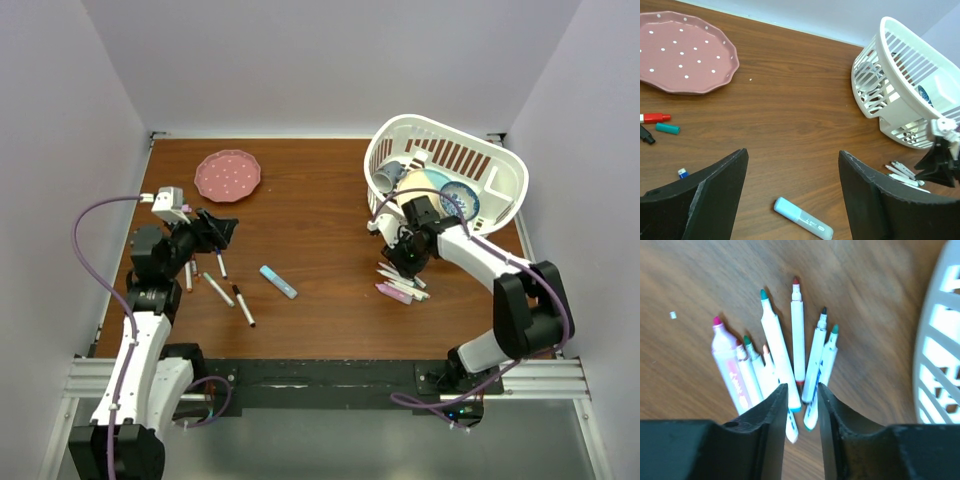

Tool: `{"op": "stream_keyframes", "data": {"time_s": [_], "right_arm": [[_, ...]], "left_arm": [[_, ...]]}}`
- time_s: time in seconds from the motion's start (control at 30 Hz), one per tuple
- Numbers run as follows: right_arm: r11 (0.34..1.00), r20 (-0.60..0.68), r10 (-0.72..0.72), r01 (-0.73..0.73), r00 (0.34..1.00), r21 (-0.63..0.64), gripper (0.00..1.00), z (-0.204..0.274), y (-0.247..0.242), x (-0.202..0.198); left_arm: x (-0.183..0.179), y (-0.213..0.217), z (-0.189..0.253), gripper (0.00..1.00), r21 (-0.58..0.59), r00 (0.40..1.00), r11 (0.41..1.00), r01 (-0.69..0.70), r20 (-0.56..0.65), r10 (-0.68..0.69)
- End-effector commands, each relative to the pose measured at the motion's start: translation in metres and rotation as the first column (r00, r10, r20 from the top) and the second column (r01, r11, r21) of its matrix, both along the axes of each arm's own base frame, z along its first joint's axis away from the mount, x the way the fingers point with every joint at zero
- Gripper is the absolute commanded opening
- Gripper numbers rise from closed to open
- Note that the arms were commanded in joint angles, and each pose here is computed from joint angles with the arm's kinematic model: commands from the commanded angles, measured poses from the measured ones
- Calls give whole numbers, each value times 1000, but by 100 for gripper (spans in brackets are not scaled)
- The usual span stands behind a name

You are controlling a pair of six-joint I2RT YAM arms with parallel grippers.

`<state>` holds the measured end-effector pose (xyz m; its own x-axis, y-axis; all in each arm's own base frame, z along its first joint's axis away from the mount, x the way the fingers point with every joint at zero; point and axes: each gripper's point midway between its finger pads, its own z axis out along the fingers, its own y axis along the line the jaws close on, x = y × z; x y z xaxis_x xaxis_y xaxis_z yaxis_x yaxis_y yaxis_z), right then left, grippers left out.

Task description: Open the pen caps

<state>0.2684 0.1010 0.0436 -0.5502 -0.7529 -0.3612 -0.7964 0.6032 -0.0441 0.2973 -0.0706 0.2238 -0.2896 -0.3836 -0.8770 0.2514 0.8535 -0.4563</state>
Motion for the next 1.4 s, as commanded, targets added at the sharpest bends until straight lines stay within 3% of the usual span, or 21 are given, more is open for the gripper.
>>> {"op": "stream_keyframes", "data": {"time_s": [0.0, 0.17, 0.3, 0.43, 0.6, 0.73, 1.17, 1.37], "right_arm": [[992, 97, 98, -105, 990, 73, 37, 44, 15, 5], [926, 124, 277, -299, 953, 232, 44, 73, 62, -12], [846, 157, 413, -442, 897, 297, 50, 82, 121, -31], [804, 155, 453, -478, 878, 355, 52, 89, 184, -40], [856, 46, 384, -374, 922, 357, 66, 65, 246, -38], [895, -21, 310, -284, 951, 345, 73, 41, 270, -31], [971, 8, 197, -197, 980, 134, 75, -11, 299, -32], [983, 43, 173, -175, 984, 49, 67, -26, 299, -23]], "left_arm": [[0, 1, 9, 79, 34, 999, 999, -14, 32, 13], [2, 11, 0, 83, 32, 995, 995, -93, -21, 94], [3, 20, -12, 94, -2, 981, 985, -170, -94, 169], [3, 27, -4, 95, -5, 966, 976, -219, -144, 216], [-5, 26, 10, 94, -17, 972, 976, -217, -99, 215], [-10, 30, 12, 94, -30, 968, 969, -245, -66, 243], [-22, 32, 8, 94, -101, 955, 952, -288, -103, 278], [-35, 22, -4, 94, -277, 939, 905, -323, -210, 271]]}}
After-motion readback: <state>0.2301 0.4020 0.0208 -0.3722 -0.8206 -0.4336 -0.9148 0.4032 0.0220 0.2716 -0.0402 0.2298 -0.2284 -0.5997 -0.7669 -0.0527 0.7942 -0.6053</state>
